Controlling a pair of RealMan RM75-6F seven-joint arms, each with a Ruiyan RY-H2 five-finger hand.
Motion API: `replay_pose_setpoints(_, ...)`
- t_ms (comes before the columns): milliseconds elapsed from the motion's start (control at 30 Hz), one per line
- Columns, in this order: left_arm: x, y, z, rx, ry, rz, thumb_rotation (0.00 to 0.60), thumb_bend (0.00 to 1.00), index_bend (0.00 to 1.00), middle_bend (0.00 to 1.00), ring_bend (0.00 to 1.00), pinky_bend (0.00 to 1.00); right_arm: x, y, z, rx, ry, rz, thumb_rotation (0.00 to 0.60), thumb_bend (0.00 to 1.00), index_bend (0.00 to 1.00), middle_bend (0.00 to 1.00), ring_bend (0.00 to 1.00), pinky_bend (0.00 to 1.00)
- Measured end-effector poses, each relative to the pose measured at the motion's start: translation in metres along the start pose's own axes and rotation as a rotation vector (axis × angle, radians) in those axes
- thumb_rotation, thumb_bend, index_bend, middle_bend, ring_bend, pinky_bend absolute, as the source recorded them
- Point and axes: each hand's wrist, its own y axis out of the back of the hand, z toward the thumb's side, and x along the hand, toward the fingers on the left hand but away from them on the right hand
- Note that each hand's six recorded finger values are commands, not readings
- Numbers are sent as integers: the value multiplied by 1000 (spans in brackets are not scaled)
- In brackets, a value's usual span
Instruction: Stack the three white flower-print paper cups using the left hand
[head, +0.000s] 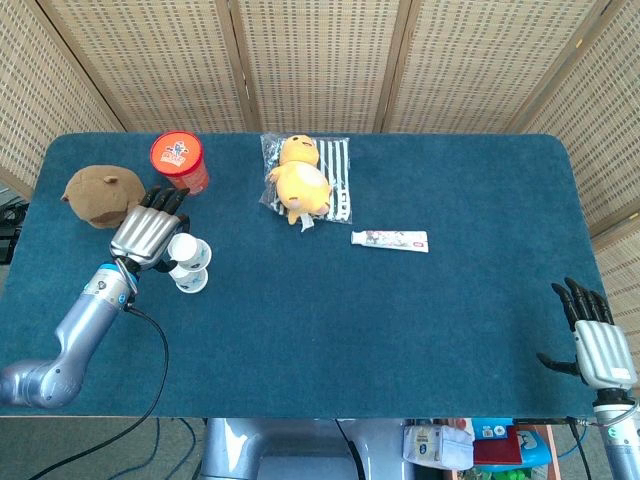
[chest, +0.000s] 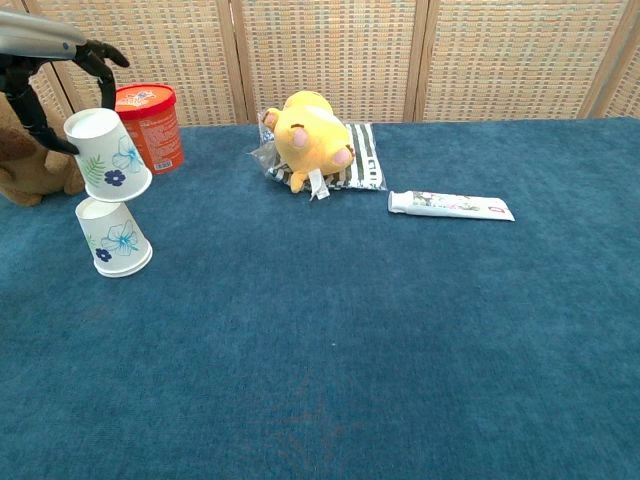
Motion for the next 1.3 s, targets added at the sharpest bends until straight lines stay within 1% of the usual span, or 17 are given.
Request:
replay_pose_setpoints(167,5,-19,-8,-36,13,-41,600,242,419,0,0,0,0,-1,2,7,4,1,600,0,0,0,0,0)
replay_pose_setpoints(233,6,-22,-9,-39,10,-45,600,242,419,0,0,0,0,-1,2,8,3,1,600,0,0,0,0,0)
replay_pose_setpoints(333,6,-22,-9,-48,3,-39,600,242,419,0,0,0,0,-2,1,8,-2,2,600,0,0,0,0,0)
replay_pose_setpoints(567,2,-11,-13,-54,4,-27,600,242,419,0,0,0,-1,-2,1,7,0,0,600,0,0,0,0,0)
replay_pose_setpoints(800,-3,-7,-19,-33,13,-44,600,242,419,0,0,0,-1,-1,0,4,-4,-2,600,0,0,0,0,0)
replay_pose_setpoints(1000,-5,-12,-25,-19,36,-79,600,242,419,0,0,0,0,-1,2,6,4,-1,600,0,0,0,0,0)
replay_pose_setpoints(1167,1,-24,-21,-22,35,-92,600,242,419,0,0,0,0,-2,4,6,8,0,600,0,0,0,0,0)
replay_pose_setpoints(1300,5,-32,-20,-4,36,-112,600,242,416,0,0,0,0,-1,2,3,1,-3,600,0,0,0,0,0)
